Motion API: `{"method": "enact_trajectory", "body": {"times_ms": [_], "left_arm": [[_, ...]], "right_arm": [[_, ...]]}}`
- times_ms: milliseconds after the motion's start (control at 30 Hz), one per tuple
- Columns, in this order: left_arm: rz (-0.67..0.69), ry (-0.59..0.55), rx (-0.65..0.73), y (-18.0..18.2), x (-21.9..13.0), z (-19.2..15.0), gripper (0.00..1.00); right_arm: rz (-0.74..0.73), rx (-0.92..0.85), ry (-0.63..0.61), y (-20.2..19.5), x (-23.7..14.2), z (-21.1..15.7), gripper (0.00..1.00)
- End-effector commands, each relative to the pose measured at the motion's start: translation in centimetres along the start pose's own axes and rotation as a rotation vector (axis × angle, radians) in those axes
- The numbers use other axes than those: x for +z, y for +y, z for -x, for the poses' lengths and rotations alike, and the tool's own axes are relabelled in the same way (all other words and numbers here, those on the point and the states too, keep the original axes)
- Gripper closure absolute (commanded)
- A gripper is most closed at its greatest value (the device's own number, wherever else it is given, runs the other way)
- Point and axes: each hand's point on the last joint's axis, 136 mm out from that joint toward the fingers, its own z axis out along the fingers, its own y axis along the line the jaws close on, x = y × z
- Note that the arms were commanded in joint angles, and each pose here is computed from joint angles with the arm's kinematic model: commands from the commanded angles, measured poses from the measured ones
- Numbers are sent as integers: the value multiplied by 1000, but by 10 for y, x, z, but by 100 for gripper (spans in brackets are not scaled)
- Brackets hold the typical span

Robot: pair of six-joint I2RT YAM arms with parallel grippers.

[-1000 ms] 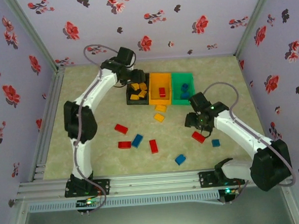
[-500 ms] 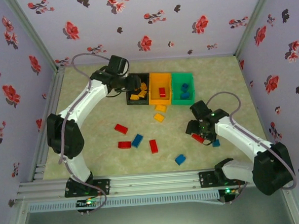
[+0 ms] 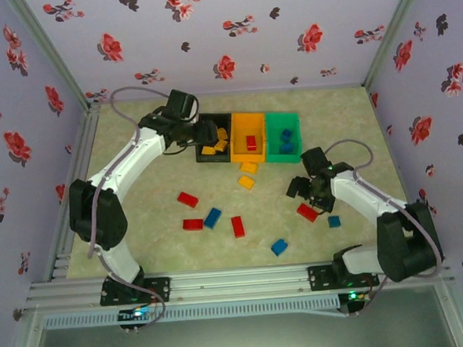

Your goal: Sort the legos into containers by color

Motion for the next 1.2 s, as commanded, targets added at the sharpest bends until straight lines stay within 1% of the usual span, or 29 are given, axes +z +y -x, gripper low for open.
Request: {"method": "enact_trajectory", "body": {"times_ms": [0, 333, 567, 667, 900, 1000, 1167], "left_arm": [[-38, -25, -2, -10, -13, 2, 34], [-36, -20, -14, -8, -20, -4, 34], [-48, -36, -14, -12, -28, -2, 34], [-53, -42, -13, -13, -31, -2, 34], [-54, -37, -6, -15, -33, -5, 34], [-52, -39, -7, -13, -34, -6, 35], [-49, -40, -10, -11, -39, -8, 35]], "right_arm": [[42, -27, 32, 11, 0, 0, 6], [77, -4, 77, 2, -1, -36, 8], [55, -50, 83, 5, -4, -59, 9], [14, -74, 82, 2, -1, -64, 11], [-56, -95, 82, -2, 6, -62, 29], [-75, -98, 77, -4, 8, -60, 33], [-86, -102, 75, -3, 10, -58, 45]]}}
